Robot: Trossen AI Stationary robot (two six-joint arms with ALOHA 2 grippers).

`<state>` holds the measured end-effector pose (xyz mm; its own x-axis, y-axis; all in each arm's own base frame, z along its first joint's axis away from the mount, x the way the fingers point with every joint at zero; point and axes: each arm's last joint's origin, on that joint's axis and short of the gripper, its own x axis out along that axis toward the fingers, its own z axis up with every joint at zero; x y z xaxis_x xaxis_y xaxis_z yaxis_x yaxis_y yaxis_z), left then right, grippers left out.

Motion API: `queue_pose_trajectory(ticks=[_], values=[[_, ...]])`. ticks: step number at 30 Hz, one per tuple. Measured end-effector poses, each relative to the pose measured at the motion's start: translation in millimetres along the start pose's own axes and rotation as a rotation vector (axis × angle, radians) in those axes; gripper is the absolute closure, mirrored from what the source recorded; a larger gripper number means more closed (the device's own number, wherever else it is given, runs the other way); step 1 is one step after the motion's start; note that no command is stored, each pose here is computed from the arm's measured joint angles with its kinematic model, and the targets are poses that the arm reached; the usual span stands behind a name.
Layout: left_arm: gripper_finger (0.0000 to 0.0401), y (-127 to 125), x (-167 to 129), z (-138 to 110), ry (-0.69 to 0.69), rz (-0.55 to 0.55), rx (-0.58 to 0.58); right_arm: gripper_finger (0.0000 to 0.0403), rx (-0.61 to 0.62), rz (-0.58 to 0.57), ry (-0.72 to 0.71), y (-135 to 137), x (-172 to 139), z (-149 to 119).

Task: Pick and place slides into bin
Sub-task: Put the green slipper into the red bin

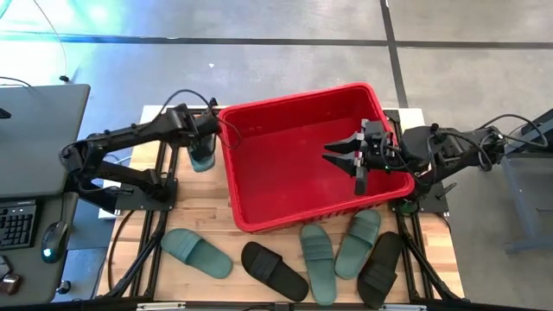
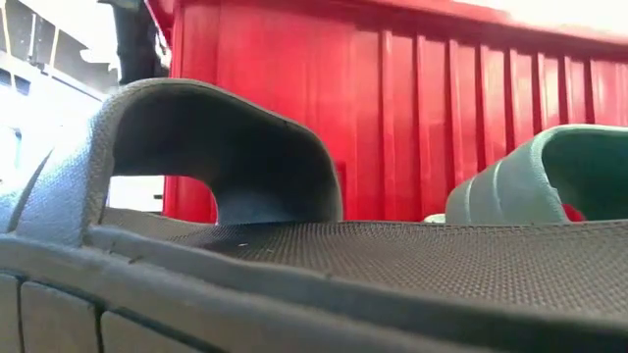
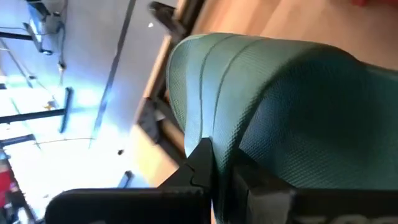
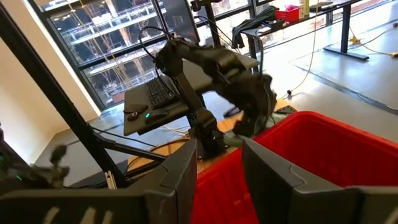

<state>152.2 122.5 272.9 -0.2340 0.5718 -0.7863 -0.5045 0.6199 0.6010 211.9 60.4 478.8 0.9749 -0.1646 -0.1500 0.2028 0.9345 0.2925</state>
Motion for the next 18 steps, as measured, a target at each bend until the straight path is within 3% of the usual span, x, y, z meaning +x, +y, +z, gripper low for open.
queue_pose_trajectory(ticks=[5,11,15,18], values=[[0.04,32.0,-46.3,5.2,-0.056,0.012,-0.017,0.0284,0.0,0.0,0.0,0.0,0.0,0.0],[0.0401,62.8,-131.4,16.6,-0.453,-0.083,-0.013,0.0284,-0.004,-0.003,0.0,-0.1,0.0,0.0],[0.0401,62.4,-170.7,21.7,-0.694,-0.208,0.036,0.0284,-0.031,-0.011,-0.003,-0.3,0.0,0.0],[0.0401,43.3,-176.9,34.8,-0.756,-0.288,0.091,0.0284,-0.052,-0.015,-0.004,-1.3,0.5,0.4]])
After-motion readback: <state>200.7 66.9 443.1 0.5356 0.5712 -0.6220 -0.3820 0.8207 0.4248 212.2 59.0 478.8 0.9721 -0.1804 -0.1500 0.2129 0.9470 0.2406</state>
